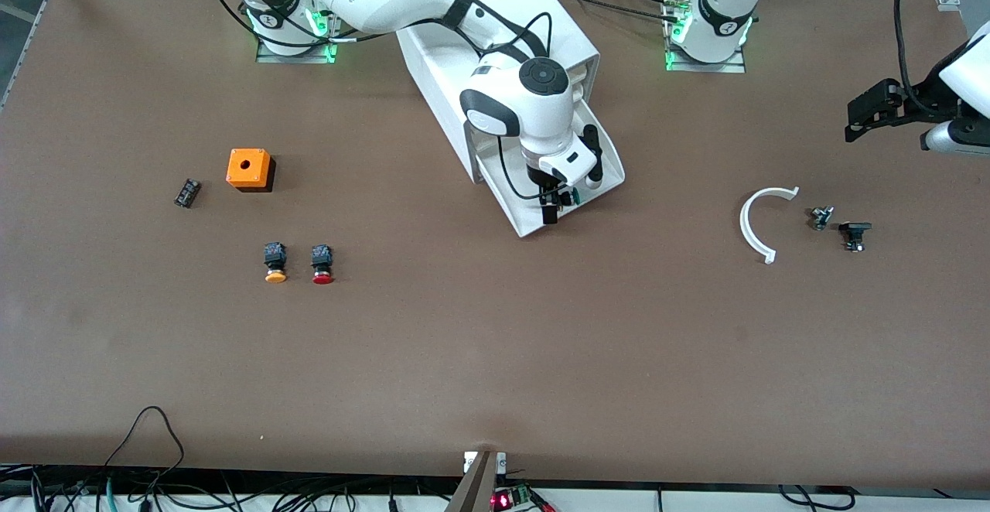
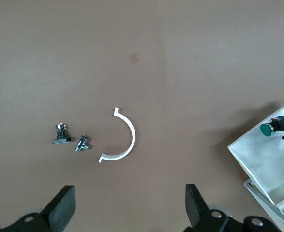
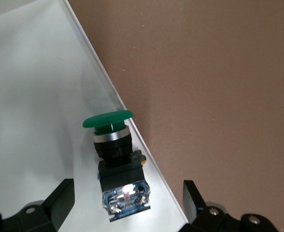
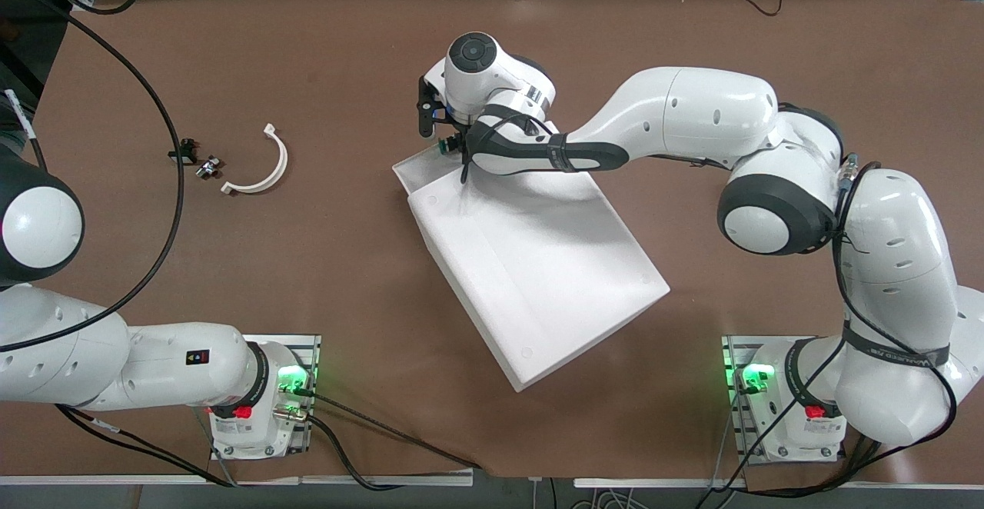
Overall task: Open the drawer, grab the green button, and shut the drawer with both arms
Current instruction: 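Close the right gripper on the green button, then lift the green button out while the left gripper pushes the drawer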
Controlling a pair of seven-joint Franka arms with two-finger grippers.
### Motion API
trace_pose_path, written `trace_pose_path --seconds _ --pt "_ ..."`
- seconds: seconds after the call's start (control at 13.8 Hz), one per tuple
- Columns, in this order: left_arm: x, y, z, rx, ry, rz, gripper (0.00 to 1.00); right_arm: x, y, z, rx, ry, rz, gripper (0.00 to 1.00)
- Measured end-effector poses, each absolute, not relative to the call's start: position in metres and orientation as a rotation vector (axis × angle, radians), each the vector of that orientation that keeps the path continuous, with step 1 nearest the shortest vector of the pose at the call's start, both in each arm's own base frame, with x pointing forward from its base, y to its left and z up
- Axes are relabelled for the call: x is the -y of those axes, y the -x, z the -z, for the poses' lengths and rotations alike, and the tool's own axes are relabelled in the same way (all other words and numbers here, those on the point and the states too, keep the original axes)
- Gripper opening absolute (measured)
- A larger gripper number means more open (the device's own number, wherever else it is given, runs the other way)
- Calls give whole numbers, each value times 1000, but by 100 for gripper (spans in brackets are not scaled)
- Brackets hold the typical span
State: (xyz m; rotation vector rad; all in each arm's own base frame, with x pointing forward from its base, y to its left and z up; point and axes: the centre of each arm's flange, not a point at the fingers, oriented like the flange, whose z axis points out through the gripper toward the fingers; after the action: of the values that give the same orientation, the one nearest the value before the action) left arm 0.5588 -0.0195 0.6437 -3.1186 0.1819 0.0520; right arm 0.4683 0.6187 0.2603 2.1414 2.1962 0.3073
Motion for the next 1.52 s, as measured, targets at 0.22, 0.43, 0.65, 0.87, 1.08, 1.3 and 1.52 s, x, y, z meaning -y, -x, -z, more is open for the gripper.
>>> trace_pose_path --seconds 0.22,0.43,0.65,0.87,1.08,1.3,1.52 --pt "19 -560 -643 -180 3119 -49 100 -620 -466 -256 -2201 -2141 -300 87" --pt "17 -562 -639 -174 3120 -61 100 -620 -466 -256 -2201 -2142 -300 52" --pt "15 -568 -618 -170 3122 -123 100 -621 -466 -256 -2202 -2140 -302 44" --pt "14 -572 -606 -171 3123 -157 100 -627 -459 -258 -2159 -2182 -314 44" --pt "13 -584 -581 -171 3126 -138 100 -653 -431 -280 -1988 -2322 -397 44" --pt "15 -602 -512 -166 3132 -91 100 -649 -426 -354 -1762 -2430 -406 44" --pt "22 -604 -448 -49 3191 -57 100 -593 -472 -451 -1473 -2655 -438 44"
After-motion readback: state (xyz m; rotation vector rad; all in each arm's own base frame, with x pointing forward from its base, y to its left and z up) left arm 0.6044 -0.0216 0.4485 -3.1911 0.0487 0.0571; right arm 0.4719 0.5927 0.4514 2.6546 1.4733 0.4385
